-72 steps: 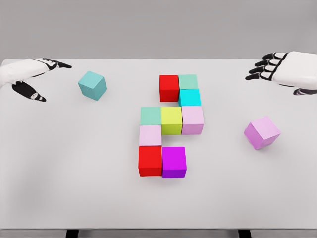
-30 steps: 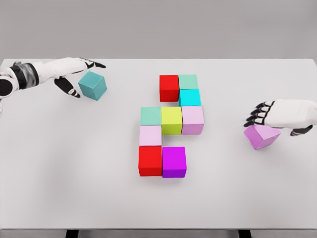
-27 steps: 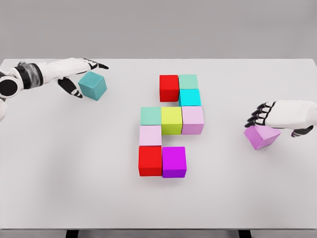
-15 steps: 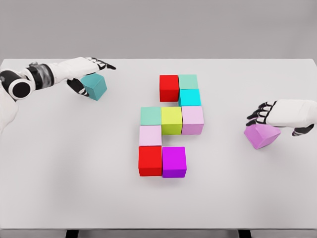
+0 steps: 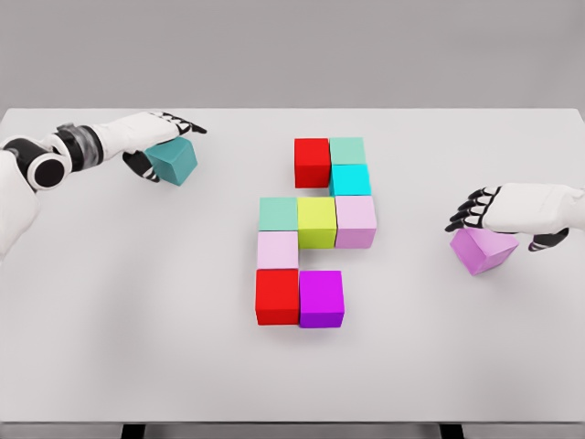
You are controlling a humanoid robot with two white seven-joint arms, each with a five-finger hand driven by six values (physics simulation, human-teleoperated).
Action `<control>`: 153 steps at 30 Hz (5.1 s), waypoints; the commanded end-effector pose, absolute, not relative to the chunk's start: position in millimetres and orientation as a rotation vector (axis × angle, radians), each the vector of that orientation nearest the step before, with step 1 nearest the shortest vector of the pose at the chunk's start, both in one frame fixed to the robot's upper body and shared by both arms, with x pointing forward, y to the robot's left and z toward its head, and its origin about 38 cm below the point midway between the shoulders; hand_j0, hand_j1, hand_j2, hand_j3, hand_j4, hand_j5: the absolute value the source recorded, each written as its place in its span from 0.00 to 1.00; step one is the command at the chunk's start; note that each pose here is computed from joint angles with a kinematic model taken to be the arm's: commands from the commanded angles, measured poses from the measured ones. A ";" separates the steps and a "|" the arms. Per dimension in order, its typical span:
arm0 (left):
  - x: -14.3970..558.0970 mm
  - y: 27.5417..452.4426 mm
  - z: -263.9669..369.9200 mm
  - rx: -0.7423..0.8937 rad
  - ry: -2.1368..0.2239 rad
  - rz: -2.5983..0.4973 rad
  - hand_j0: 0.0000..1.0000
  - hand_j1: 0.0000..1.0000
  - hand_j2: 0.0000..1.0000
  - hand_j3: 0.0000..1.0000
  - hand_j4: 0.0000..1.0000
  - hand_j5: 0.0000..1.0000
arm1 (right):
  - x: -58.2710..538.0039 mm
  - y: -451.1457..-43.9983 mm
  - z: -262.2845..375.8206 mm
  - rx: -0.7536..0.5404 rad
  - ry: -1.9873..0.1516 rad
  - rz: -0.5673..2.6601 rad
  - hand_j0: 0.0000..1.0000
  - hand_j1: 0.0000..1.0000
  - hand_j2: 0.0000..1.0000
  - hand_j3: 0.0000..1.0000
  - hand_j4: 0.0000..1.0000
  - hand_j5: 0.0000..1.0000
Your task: Assemble the squares on the desktop into the number 2
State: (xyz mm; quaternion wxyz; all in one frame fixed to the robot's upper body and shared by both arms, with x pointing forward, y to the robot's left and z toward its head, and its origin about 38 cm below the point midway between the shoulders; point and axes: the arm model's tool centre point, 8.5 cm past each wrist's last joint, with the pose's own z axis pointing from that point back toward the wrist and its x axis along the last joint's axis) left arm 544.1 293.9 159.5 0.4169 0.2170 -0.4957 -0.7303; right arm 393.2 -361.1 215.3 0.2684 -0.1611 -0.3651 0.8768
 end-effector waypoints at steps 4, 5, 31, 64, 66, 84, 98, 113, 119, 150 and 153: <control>545.3 294.8 158.6 0.559 -1.243 -1.822 1.00 1.00 1.00 1.00 1.00 1.00 | 395.1 -357.1 213.1 -0.427 -0.998 2.360 1.00 1.00 1.00 1.00 1.00 1.00; 545.3 294.8 158.6 0.559 -1.243 -1.822 1.00 1.00 1.00 1.00 1.00 1.00 | 395.5 -355.5 212.4 -0.425 -1.002 2.361 1.00 1.00 1.00 1.00 1.00 1.00; 543.0 294.3 148.8 0.551 -1.207 -1.847 0.59 0.59 0.59 0.59 0.59 0.59 | 394.8 -355.4 196.4 -0.395 -0.961 2.373 0.56 0.56 0.56 0.56 0.56 0.56; 549.3 199.1 187.9 0.541 -1.240 -1.677 0.37 0.37 0.37 0.37 0.37 0.37 | 364.6 -290.3 220.7 -0.279 -1.184 2.492 0.51 0.51 0.51 0.51 0.51 0.51; 547.7 195.6 190.2 0.542 -1.188 -1.663 0.37 0.37 0.37 0.37 0.37 0.37 | 362.9 -286.4 215.1 -0.254 -1.183 2.499 0.51 0.51 0.51 0.51 0.51 0.51; 534.0 152.6 207.3 0.499 -1.061 -1.530 0.37 0.37 0.37 0.37 0.37 0.37 | 370.0 -247.0 219.1 -0.199 -1.178 2.641 0.56 0.56 0.56 0.56 0.56 0.56; 539.5 114.4 193.9 0.485 -0.996 -1.476 0.38 0.38 0.38 0.38 0.38 0.38 | 368.4 -228.4 214.6 -0.144 -1.185 2.689 0.59 0.59 0.59 0.59 0.59 0.59; 541.3 104.6 188.6 0.467 -0.983 -1.472 0.40 0.40 0.40 0.40 0.40 0.40 | 369.8 -217.8 217.3 -0.133 -1.178 2.732 0.95 0.95 0.95 0.95 0.95 0.95; 541.1 99.4 186.9 0.460 -0.984 -1.474 0.41 0.41 0.41 0.41 0.41 0.41 | 377.4 -231.6 240.5 -0.201 -1.214 2.676 1.00 1.00 1.00 1.00 1.00 1.00; 541.5 88.7 184.0 0.445 -0.990 -1.474 0.87 0.87 0.87 0.87 0.87 0.87 | 386.6 -297.4 198.8 -0.254 -1.042 2.518 1.00 1.00 1.00 1.00 1.00 1.00; 541.4 88.5 184.1 0.444 -0.991 -1.475 0.89 0.89 0.89 0.89 0.89 0.89 | 382.8 -291.2 199.9 -0.244 -1.057 2.536 1.00 1.00 1.00 1.00 1.00 1.00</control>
